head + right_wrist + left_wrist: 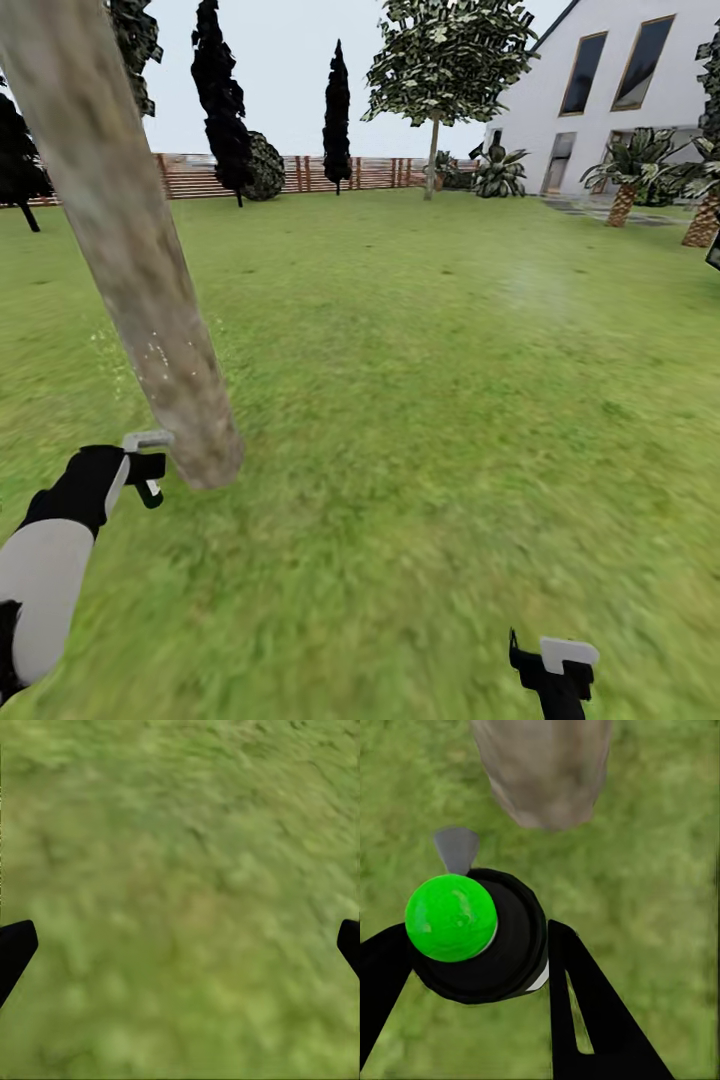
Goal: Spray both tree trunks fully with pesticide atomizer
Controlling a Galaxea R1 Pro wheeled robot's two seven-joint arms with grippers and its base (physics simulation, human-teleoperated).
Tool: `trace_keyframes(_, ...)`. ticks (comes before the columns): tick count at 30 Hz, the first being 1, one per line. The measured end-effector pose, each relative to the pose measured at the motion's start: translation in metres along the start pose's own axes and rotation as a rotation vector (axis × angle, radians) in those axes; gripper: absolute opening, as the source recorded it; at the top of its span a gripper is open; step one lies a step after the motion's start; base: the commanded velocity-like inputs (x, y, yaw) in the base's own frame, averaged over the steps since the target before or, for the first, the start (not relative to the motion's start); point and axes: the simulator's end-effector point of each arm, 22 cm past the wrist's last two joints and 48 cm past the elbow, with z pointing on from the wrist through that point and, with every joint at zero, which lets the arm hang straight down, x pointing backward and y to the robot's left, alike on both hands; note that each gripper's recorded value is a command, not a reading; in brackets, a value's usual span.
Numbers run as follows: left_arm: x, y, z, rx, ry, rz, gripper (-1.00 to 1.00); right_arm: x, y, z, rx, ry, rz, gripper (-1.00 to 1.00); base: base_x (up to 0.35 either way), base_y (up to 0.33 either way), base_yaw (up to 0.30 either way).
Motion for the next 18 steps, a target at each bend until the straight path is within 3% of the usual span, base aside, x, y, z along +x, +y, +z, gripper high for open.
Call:
trace_keyframes(3, 0.003, -0.001, 0.001, 0.006, 0.002, -0.007, -1.00, 0.000, 0.000, 0.000, 0.000, 0.000, 0.000, 1.00, 0.335, 0.000, 0.242)
trace_keyframes(5, 0.037, -0.006, 0.012, 0.014, 0.056, 0.001, -1.00, 0.000, 0.000, 0.000, 0.000, 0.000, 0.000, 1.00, 0.335, -0.023, 0.273)
trace_keyframes(7, 0.040, -0.008, 0.016, 0.019, 0.030, 0.006, -1.00, 0.000, 0.000, 0.000, 0.000, 0.000, 0.000, 1.00, 0.300, -0.107, 0.276)
trace_keyframes(12, 0.059, -0.010, 0.021, 0.024, 0.047, 0.013, -1.00, 0.000, 0.001, 0.000, -0.001, 0.000, 0.001, 1.00, 0.207, -0.204, 0.251)
trace_keyframes(18, 0.071, -0.018, 0.023, 0.032, 0.061, 0.017, -1.00, 0.000, 0.001, 0.000, -0.001, 0.000, 0.000, 1.00, 0.119, -0.257, 0.017)
